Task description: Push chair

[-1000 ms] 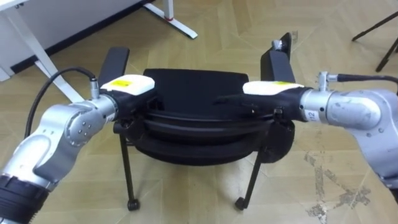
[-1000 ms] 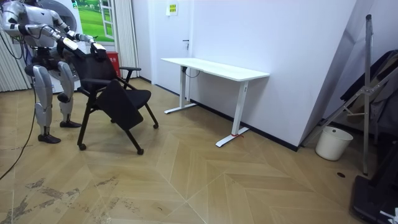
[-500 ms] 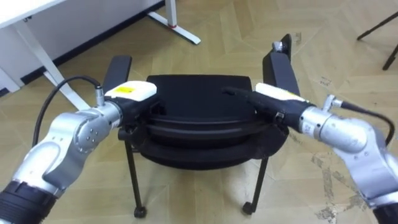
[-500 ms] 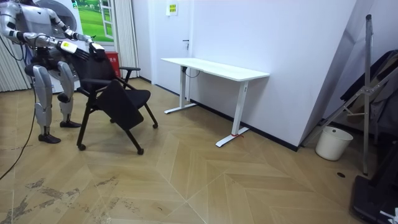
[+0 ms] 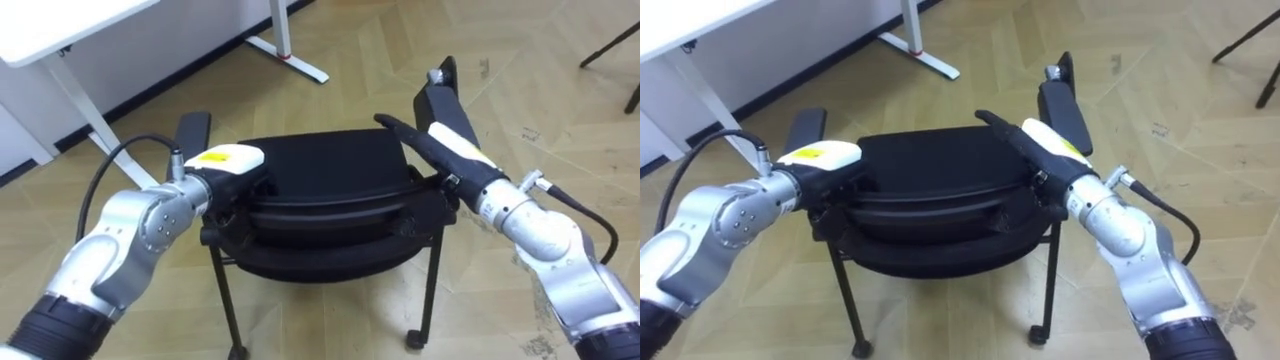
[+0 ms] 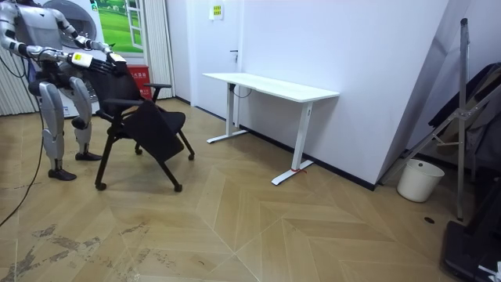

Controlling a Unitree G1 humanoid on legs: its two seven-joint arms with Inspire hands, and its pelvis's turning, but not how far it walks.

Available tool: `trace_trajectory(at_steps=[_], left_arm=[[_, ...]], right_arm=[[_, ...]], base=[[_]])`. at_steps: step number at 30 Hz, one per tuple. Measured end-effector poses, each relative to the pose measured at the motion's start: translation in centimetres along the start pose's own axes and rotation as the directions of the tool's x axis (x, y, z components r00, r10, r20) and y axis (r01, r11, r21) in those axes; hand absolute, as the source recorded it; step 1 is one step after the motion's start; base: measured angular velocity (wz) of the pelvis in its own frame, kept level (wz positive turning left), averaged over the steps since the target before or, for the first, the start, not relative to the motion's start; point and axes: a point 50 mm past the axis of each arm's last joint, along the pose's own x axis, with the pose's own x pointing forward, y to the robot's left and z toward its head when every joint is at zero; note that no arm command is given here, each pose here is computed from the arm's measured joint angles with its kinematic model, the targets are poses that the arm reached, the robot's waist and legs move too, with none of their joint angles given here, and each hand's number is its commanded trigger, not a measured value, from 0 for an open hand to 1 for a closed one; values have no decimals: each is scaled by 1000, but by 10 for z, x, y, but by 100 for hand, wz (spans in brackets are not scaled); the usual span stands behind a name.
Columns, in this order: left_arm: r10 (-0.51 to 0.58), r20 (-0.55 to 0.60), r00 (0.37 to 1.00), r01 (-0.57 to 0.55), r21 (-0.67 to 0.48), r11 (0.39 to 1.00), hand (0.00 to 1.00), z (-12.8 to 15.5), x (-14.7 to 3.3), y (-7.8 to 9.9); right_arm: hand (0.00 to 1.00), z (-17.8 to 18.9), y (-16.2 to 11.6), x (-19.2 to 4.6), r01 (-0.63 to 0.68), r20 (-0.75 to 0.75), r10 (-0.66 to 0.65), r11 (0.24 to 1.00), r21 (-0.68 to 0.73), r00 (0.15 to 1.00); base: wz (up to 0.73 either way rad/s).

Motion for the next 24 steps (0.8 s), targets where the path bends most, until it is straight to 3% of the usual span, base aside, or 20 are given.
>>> trace_trajectory(at_steps=[7, 12, 24], left_arm=[[-6, 4, 1000, 5, 48, 999, 100, 6, -2, 4], [-13, 12, 1000, 12, 64, 998, 100, 9, 0, 5], [-52, 90, 995, 36, 179, 983, 100, 37, 9, 16]], right_arm=[[0, 0, -1, 0, 8, 3, -8, 1000, -13, 1000], [0, 0, -1, 0, -21, -17, 19, 993, -116, 1000], [0, -3, -12, 4, -169, -176, 89, 839, -518, 980]], base=[[0], [0], [1]])
